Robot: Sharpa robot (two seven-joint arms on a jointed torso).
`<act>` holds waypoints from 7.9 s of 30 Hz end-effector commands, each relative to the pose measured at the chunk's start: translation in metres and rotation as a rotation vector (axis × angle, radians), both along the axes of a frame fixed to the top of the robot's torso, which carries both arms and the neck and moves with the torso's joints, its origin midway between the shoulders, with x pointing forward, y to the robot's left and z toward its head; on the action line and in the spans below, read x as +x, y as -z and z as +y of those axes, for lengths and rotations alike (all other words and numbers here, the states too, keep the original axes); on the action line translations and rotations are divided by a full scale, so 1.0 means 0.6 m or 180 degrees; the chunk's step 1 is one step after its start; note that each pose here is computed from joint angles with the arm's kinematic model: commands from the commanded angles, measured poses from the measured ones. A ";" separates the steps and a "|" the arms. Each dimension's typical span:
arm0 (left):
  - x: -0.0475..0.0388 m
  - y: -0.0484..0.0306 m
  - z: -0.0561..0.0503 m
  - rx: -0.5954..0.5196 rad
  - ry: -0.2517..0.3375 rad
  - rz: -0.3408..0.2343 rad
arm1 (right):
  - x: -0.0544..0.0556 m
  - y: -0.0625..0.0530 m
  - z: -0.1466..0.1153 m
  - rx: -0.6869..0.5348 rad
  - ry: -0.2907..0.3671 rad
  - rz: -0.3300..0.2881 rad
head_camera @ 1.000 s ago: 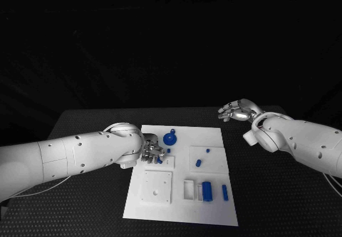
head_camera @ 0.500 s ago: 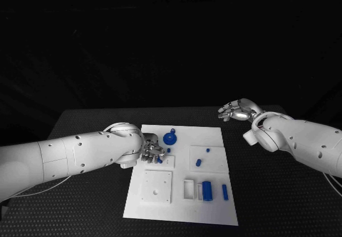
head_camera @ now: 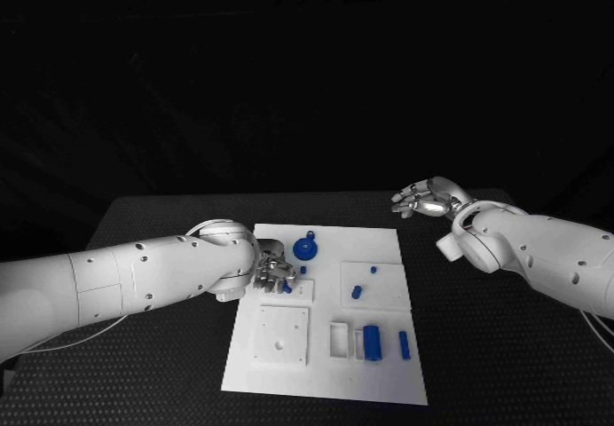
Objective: Assemble the parts on the task board
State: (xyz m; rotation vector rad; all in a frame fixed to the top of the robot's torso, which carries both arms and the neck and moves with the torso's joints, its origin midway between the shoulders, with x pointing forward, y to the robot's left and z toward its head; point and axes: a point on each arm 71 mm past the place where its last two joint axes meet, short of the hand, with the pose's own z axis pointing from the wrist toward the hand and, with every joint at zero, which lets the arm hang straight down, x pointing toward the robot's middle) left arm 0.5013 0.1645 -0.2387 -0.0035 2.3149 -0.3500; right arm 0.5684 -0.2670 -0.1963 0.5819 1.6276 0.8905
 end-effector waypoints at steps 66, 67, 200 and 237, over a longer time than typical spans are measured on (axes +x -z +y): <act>-0.013 0.011 -0.012 0.0120 0.0196 0.0078 | -0.002 0.000 0.004 0.0021 -0.0069 0.0023; -0.013 0.011 -0.012 0.0121 0.0194 0.0078 | -0.002 0.000 0.004 0.0021 -0.0070 0.0024; 0.095 -0.097 0.076 -0.0214 -0.0542 -0.0247 | 0.007 0.002 -0.012 0.0002 0.0031 0.0031; 0.115 -0.050 0.072 -0.0107 -0.0591 -0.0164 | 0.006 0.002 -0.003 0.0015 -0.0002 0.0031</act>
